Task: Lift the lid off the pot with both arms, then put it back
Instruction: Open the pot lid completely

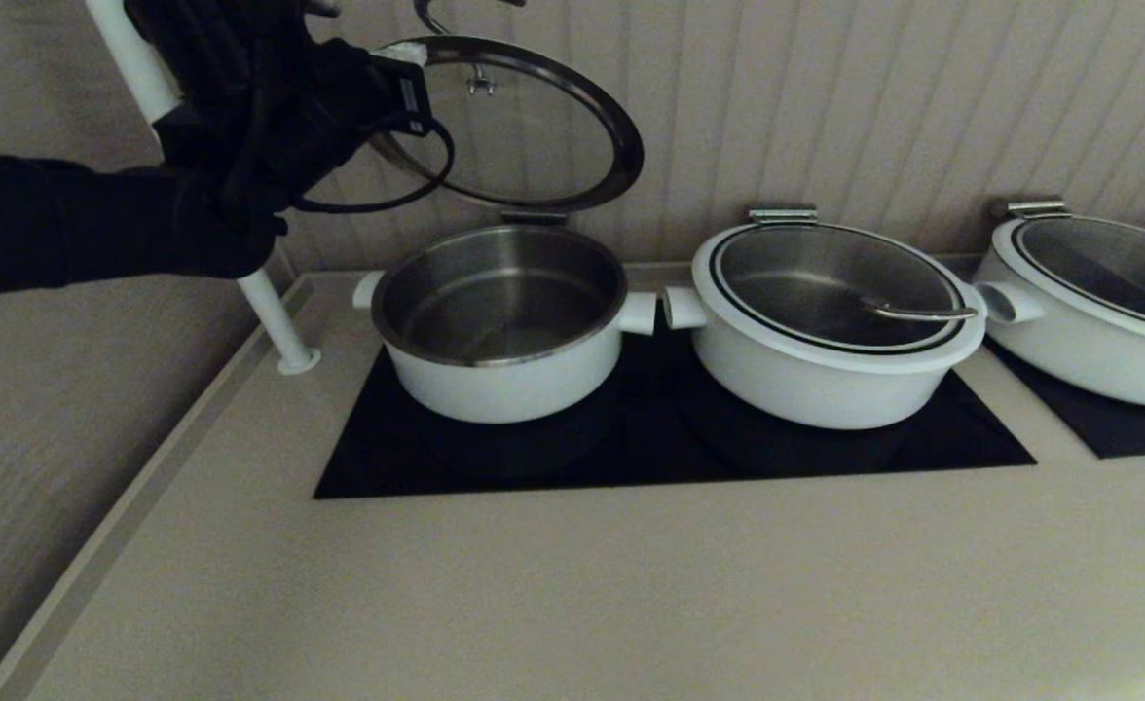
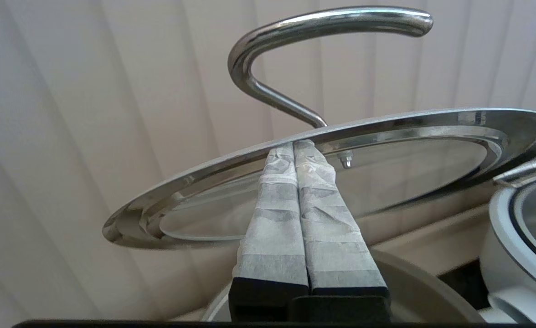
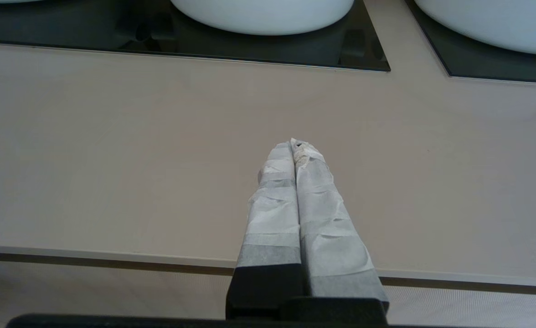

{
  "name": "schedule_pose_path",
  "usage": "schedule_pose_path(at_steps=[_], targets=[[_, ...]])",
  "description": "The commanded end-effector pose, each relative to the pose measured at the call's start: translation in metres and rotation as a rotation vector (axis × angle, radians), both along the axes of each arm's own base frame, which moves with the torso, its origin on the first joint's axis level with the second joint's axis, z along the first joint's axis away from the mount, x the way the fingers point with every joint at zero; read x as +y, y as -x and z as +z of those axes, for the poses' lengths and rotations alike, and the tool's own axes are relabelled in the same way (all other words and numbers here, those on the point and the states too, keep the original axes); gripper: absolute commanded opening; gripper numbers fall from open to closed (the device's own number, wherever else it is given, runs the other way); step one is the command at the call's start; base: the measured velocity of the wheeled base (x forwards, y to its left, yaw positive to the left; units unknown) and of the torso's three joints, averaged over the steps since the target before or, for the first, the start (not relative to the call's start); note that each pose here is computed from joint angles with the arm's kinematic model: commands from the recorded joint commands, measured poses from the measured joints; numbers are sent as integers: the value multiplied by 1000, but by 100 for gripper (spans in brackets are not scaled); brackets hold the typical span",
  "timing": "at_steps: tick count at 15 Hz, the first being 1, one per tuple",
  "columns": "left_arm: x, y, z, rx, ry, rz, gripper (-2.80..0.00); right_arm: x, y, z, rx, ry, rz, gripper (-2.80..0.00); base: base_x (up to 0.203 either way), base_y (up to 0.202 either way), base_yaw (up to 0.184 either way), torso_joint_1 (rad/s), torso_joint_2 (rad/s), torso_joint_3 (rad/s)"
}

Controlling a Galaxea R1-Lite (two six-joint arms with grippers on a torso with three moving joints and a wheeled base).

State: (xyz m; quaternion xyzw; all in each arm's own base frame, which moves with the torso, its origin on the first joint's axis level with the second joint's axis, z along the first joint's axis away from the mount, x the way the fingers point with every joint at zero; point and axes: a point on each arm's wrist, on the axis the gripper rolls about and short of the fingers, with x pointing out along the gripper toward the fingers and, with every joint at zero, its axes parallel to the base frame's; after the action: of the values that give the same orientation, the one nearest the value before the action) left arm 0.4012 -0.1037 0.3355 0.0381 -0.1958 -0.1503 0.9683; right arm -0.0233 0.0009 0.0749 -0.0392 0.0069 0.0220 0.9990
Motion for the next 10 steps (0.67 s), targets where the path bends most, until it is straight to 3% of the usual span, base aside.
schedule_pose_path(at_steps=[1,10], targets=[[-2,-8,-1,-15,1,0,-280,0,0,0,1,1,1,-280,0,0,0,0,0,0],[-2,-7,0,-18,0,3,-280,0,0,0,1,1,1,-280,0,0,0,0,0,0]])
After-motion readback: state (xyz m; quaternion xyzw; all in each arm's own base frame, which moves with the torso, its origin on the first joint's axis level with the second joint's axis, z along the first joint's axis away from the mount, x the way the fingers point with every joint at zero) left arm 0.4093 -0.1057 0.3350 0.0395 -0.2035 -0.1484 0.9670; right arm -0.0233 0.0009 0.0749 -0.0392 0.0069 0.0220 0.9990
